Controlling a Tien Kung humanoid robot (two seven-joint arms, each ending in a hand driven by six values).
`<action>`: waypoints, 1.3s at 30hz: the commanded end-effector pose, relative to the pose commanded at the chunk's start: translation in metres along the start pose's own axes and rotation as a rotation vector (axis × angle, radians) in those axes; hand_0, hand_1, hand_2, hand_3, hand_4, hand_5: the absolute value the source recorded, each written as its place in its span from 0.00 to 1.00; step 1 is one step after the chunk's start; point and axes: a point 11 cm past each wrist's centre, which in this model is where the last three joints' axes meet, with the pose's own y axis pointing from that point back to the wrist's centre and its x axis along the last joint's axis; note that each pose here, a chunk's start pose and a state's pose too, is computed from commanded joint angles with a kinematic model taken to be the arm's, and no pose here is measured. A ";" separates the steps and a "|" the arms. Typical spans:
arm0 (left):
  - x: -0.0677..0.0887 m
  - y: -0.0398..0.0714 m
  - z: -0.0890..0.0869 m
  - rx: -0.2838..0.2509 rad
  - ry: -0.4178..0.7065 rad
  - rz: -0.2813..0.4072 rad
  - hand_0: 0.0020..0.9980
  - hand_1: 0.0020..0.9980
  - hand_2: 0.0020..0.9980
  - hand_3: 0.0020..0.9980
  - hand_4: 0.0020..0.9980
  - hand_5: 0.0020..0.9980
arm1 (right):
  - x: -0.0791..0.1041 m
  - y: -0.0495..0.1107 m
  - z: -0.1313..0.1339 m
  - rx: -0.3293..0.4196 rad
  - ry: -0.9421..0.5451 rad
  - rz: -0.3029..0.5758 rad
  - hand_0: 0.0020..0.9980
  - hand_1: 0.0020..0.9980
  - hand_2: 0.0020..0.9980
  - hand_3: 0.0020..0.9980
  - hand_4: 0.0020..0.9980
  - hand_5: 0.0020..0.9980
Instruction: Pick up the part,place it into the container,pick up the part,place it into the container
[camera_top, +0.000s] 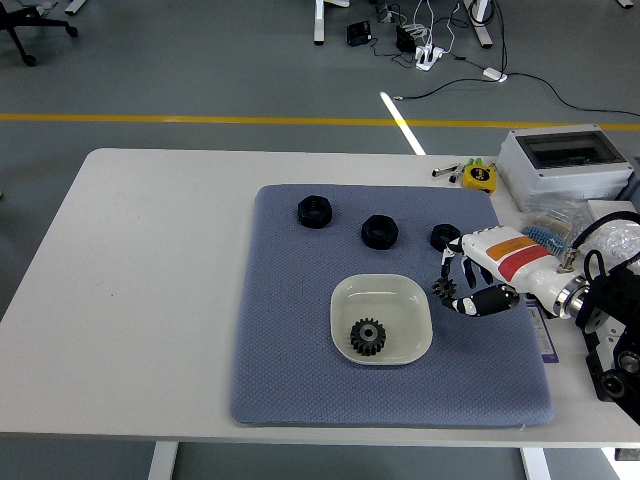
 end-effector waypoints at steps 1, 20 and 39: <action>0.000 0.000 0.000 -0.001 0.001 0.000 0.71 0.64 0.68 0.58 0.68 0.64 | 0.001 -0.002 -0.005 0.017 0.001 -0.005 0.02 0.16 0.26 0.39 0.80 0.20; 0.006 -0.001 0.000 0.000 0.012 0.014 0.71 0.63 0.67 0.58 0.68 0.64 | -0.019 -0.050 -0.068 0.199 0.037 -0.208 0.02 0.16 0.26 0.39 0.80 0.21; 0.009 -0.001 0.001 -0.001 0.011 0.021 0.71 0.63 0.67 0.58 0.68 0.64 | -0.034 -0.065 -0.071 0.191 0.036 -0.312 0.03 0.20 0.35 0.48 0.82 0.27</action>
